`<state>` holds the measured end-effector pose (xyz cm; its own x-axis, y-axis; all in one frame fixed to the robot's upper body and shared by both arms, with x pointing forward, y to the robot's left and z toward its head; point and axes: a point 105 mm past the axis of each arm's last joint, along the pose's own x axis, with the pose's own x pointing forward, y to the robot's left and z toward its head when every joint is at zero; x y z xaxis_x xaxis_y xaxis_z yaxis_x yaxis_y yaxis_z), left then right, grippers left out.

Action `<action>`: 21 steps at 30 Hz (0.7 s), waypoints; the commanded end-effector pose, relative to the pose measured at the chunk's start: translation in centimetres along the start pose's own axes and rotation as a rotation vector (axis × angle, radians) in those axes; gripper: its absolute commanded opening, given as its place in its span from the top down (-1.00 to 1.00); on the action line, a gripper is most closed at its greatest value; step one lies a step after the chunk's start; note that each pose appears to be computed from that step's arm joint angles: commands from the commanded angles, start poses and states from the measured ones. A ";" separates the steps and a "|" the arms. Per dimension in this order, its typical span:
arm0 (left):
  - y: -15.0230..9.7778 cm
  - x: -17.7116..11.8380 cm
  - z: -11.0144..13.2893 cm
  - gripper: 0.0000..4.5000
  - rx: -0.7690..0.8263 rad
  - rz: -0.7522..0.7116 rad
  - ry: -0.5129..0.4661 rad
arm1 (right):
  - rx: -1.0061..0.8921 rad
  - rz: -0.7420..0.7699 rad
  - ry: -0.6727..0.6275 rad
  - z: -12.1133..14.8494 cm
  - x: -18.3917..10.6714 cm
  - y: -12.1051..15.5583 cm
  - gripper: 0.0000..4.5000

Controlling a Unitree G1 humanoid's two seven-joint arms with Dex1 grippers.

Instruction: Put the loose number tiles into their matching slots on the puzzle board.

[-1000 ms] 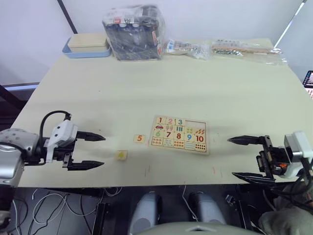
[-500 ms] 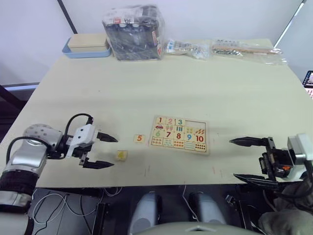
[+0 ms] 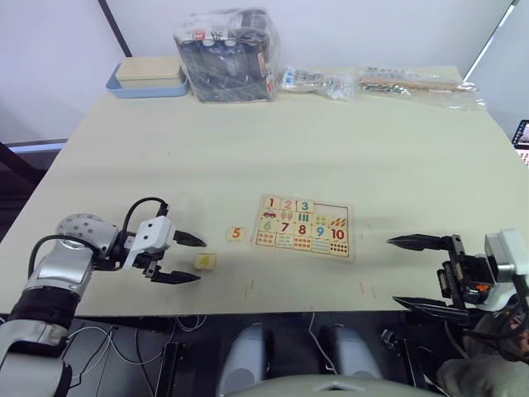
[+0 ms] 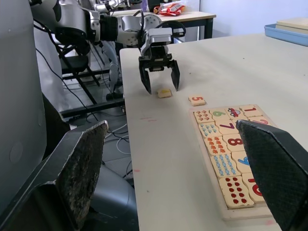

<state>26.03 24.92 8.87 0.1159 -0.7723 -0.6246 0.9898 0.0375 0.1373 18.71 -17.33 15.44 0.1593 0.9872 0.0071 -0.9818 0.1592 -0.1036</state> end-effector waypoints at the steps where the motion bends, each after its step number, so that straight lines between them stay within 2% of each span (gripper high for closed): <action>1: 0.1 -0.5 0.2 -0.35 0.026 -0.017 0.011 | -0.052 0.001 -0.015 1.0 0.0 0.1 -1.00; 15: -0.1 -0.2 0.2 -0.35 0.040 -0.024 0.006 | -0.050 -0.003 -0.010 1.0 0.1 0.1 -1.00; 18: -0.1 -0.1 0.3 0.02 0.042 -0.025 0.003 | -0.051 -0.003 -0.010 1.0 0.1 0.0 -1.00; 21: 0.1 -0.2 0.6 0.59 0.046 -0.017 -0.005 | -0.054 -0.007 -0.011 1.0 0.2 -0.1 -1.00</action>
<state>26.14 24.96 8.81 0.1199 -0.7728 -0.6232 0.9878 0.0302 0.1526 18.88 -17.28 15.56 0.1721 0.9850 0.0083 -0.9790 0.1720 -0.1096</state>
